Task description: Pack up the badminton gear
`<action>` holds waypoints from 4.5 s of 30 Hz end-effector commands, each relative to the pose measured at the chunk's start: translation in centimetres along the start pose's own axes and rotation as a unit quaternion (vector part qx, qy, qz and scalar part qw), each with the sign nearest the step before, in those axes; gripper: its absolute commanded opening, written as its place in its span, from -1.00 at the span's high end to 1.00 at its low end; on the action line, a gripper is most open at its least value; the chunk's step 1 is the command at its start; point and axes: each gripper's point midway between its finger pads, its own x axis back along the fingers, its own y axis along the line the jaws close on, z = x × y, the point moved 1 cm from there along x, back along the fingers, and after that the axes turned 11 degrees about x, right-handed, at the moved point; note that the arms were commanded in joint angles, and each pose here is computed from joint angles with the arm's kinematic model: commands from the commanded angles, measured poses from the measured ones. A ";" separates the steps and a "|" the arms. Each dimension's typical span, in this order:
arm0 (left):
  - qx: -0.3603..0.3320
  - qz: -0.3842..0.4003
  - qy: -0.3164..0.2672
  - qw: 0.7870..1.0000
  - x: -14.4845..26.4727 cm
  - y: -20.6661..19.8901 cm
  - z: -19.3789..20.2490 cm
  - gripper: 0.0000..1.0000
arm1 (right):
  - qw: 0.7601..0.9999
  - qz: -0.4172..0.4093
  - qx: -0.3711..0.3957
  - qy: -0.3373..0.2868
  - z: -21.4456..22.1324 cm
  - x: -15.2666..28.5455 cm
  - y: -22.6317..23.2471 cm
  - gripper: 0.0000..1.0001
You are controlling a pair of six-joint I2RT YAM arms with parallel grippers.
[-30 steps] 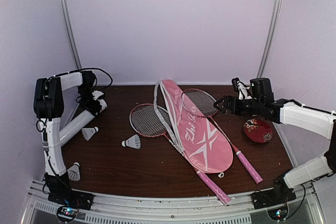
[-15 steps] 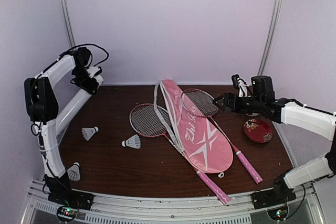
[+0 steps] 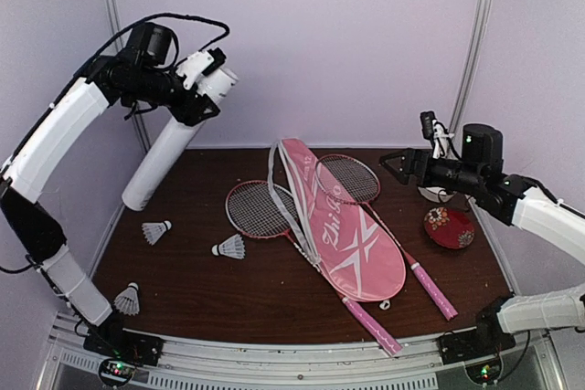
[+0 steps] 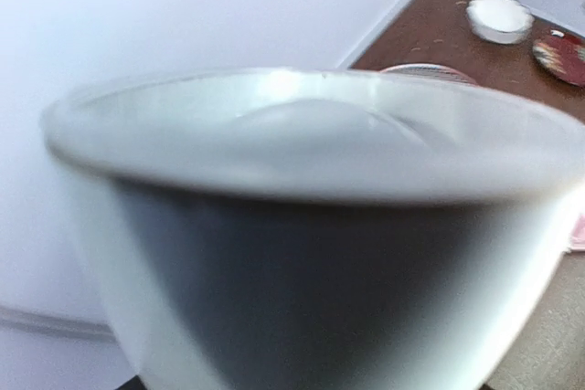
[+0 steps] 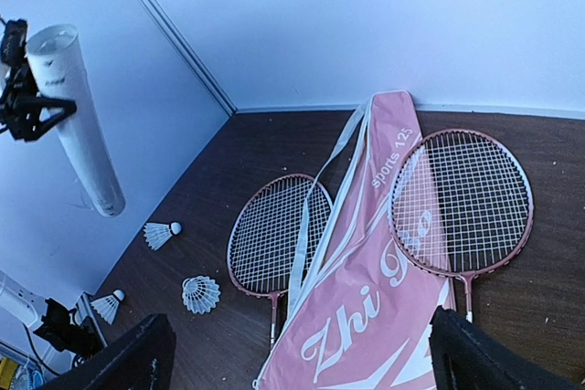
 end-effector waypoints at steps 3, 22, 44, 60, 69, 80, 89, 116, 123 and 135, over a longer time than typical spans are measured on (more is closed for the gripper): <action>-0.198 0.089 -0.246 0.945 5.5 -10.7 -3.0 -0.21 | 0.998 -0.012 0.036 -0.044 -1.2 2.6 1.5 -1.00; -0.549 -0.021 -0.327 0.769 8.3 -23.5 3.0 -0.22 | 0.997 -0.073 -0.029 0.003 -2.1 2.9 4.7 -1.00; -0.744 0.008 -0.384 0.546 9.4 -36.3 10.8 -0.25 | 0.921 -0.362 -0.085 0.113 -0.8 -1.0 22.1 -1.00; -0.757 0.001 -0.402 0.515 9.3 -39.1 10.8 -0.29 | 0.862 -0.472 -0.157 0.100 -0.2 -2.1 27.5 -0.96; -0.759 0.000 -0.404 0.510 9.6 -39.2 10.9 -0.29 | 0.878 -0.441 -0.133 0.132 2.7 -2.8 26.5 -0.97; -0.761 -0.004 -0.402 0.509 9.3 -39.3 11.0 -0.33 | 0.850 -0.480 -0.185 0.118 3.2 -2.3 27.9 -0.70; -0.748 -0.004 -0.395 0.534 9.1 -39.0 10.8 -0.46 | 0.857 -0.472 -0.181 0.102 2.8 -2.4 27.3 -0.18; -0.058 0.233 -0.310 0.920 13.0 -23.5 4.8 -0.82 | 0.977 -0.117 0.179 0.022 -1.2 2.0 11.8 -0.21; 0.115 0.330 -0.245 0.905 11.9 -19.6 2.7 -0.78 | 0.955 -0.028 0.281 0.095 2.3 3.0 9.2 -0.21; 0.112 0.433 -0.288 0.847 13.7 -21.0 0.1 -0.82 | 0.901 0.011 0.402 0.160 7.6 2.9 8.8 -0.22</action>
